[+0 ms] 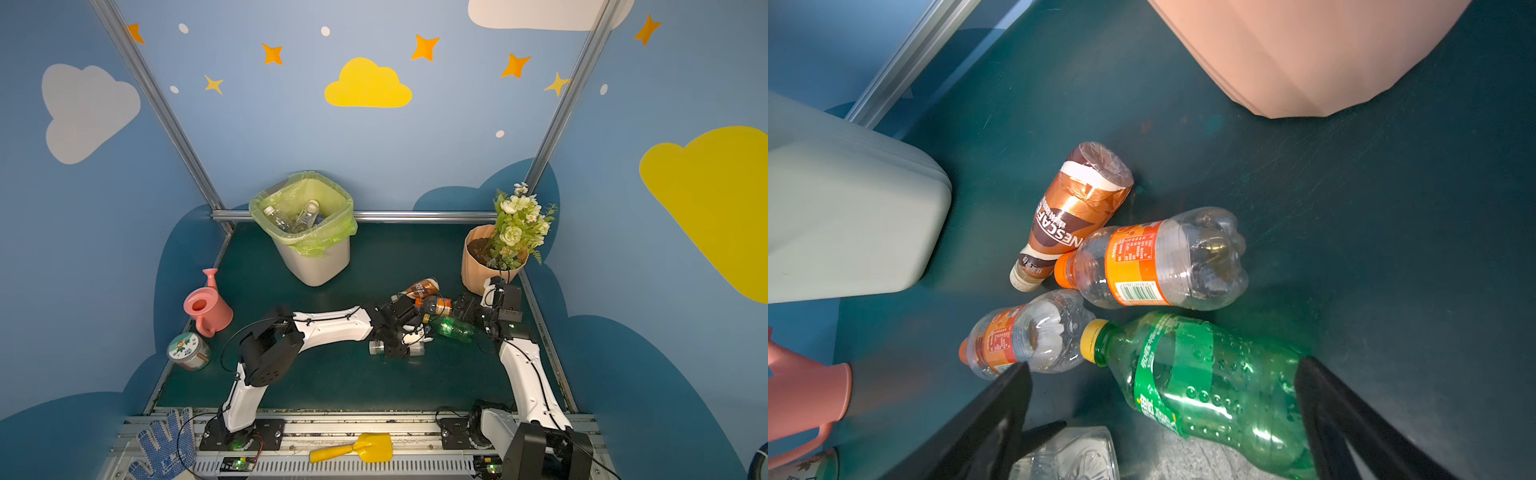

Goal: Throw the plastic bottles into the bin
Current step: 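Close the left gripper on the clear square bottle, then lift the clear square bottle and carry it over the bin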

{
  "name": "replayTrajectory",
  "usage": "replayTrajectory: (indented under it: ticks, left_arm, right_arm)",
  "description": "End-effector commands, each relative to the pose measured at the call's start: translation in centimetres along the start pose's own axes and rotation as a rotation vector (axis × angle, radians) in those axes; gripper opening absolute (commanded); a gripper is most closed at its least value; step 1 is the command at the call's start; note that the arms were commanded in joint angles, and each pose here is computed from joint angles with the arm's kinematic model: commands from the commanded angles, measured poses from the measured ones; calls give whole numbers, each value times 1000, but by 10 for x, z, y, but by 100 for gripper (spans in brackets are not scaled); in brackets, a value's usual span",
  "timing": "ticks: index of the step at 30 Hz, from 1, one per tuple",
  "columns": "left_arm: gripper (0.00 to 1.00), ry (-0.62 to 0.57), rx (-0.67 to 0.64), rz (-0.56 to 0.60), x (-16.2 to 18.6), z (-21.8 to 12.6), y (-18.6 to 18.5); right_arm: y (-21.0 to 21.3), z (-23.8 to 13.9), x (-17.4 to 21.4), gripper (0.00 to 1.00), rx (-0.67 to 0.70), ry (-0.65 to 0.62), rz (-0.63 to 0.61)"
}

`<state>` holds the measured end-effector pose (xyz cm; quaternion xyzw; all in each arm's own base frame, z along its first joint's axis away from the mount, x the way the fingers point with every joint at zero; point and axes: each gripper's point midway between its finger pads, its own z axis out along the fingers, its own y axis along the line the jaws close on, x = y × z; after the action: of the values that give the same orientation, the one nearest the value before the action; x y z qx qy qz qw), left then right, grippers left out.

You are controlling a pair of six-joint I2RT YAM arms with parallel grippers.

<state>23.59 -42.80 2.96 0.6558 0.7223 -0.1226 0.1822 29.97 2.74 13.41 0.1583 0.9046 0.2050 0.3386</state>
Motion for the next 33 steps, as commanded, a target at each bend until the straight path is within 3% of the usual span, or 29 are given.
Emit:
replayTrajectory:
  ticks: [1, 5, 10, 13, 17, 21, 24, 29, 33]
  left_arm:
    - [44, -95, 9, -38, -21, -28, -4]
    - [44, -217, -17, -73, -44, -66, -1]
    - [44, -438, -185, -122, -75, -146, 24]
    - [44, -593, -354, -141, -89, -213, 43]
    - [46, -860, -681, -133, -95, -333, 68]
    - [47, -1085, -977, -116, -81, -449, 87]
    - [45, -1164, -1119, -154, -62, -506, 113]
    - [46, -1203, -1232, -299, -22, -551, 188]
    - [51, -1120, -1200, -543, 16, -537, 276]
  right_arm:
    - [2, -1, 0, 97, -13, -2, 2]
    - [2, -2, -1, 97, -13, -6, -3]
    - [7, -1, -3, 97, -40, -5, -21]
    - [12, -1, -4, 97, -66, -2, -32]
    - [16, 1, -5, 97, -88, -1, -32]
    - [22, 4, -6, 97, -123, 9, -33]
    - [24, 6, -3, 97, -131, 25, -30]
    - [26, 3, -4, 97, -131, 14, -33]
    - [26, -1, -4, 97, -127, 8, -36]
